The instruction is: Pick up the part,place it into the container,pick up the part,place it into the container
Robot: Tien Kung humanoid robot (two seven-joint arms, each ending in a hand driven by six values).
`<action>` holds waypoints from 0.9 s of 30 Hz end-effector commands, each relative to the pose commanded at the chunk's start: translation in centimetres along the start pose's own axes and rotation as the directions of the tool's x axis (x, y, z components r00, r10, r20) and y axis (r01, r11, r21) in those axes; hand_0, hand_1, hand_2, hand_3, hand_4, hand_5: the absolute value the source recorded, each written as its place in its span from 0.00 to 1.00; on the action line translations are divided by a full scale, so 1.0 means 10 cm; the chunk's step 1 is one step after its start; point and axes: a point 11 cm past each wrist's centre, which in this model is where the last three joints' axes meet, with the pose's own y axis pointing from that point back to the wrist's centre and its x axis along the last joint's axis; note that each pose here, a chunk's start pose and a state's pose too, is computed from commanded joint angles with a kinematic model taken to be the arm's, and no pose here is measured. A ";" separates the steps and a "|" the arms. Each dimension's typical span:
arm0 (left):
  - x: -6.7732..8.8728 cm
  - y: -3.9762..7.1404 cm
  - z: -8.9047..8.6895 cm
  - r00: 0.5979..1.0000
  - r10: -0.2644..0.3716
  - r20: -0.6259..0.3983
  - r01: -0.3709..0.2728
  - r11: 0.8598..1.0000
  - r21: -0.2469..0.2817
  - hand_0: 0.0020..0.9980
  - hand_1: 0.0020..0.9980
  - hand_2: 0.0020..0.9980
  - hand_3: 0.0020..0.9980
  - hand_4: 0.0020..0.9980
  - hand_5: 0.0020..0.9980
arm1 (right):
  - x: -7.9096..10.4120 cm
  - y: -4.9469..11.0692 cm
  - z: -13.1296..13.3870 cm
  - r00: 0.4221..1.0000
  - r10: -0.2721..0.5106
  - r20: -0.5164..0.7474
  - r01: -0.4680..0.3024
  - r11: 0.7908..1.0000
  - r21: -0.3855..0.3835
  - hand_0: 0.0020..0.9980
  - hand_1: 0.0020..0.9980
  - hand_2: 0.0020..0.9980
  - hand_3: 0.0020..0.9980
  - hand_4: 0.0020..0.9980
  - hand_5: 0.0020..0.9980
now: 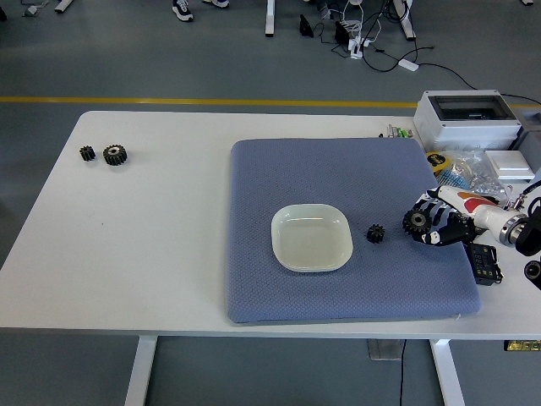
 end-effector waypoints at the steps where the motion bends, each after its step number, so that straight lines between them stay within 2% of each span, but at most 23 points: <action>1: 0.00 0.00 0.00 1.000 0.000 0.000 0.000 1.000 0.000 0.71 0.68 0.73 0.61 0.75 0.70 | 0.01 -0.01 -0.03 1.000 0.005 0.003 -0.005 1.000 0.009 0.33 0.44 0.50 0.49 0.74 0.23; 9: -0.01 0.00 0.01 1.000 -0.001 -0.001 0.001 1.000 -0.003 0.71 0.68 0.73 0.61 0.75 0.70 | 0.08 -0.06 -0.42 0.999 0.031 0.029 -0.034 0.994 0.106 0.34 0.44 0.50 0.49 0.74 0.23; 10: 0.00 0.00 0.01 1.000 -0.001 -0.001 0.001 1.000 -0.003 0.71 0.68 0.73 0.61 0.75 0.70 | 0.08 -0.07 -0.46 0.999 0.032 0.028 -0.035 0.993 0.116 0.39 0.44 0.50 0.49 0.74 0.23; 15: 0.00 0.00 0.00 1.000 0.001 0.000 -0.001 1.000 0.000 0.71 0.68 0.73 0.61 0.75 0.70 | 0.07 -0.09 -0.73 1.000 0.024 0.015 -0.027 0.983 0.181 0.39 0.44 0.50 0.49 0.74 0.23; 20: -0.02 0.00 0.00 1.000 -0.005 0.000 0.005 1.000 -0.001 0.71 0.68 0.73 0.61 0.75 0.70 | -0.08 -0.14 -1.17 0.999 -0.023 -0.044 0.034 0.960 0.277 0.39 0.45 0.51 0.49 0.74 0.23; 22: -0.03 0.00 0.01 1.000 -0.006 0.001 0.006 1.000 -0.002 0.71 0.68 0.73 0.61 0.75 0.70 | -0.13 -0.16 -1.26 0.997 -0.035 -0.068 0.054 0.955 0.292 0.43 0.46 0.51 0.49 0.75 0.24; 27: 0.00 0.00 0.01 1.000 -0.001 0.001 0.001 1.000 -0.001 0.71 0.68 0.73 0.61 0.75 0.70 | -0.27 -0.25 -1.46 0.992 -0.069 -0.107 0.100 0.946 0.309 0.43 0.46 0.51 0.49 0.75 0.24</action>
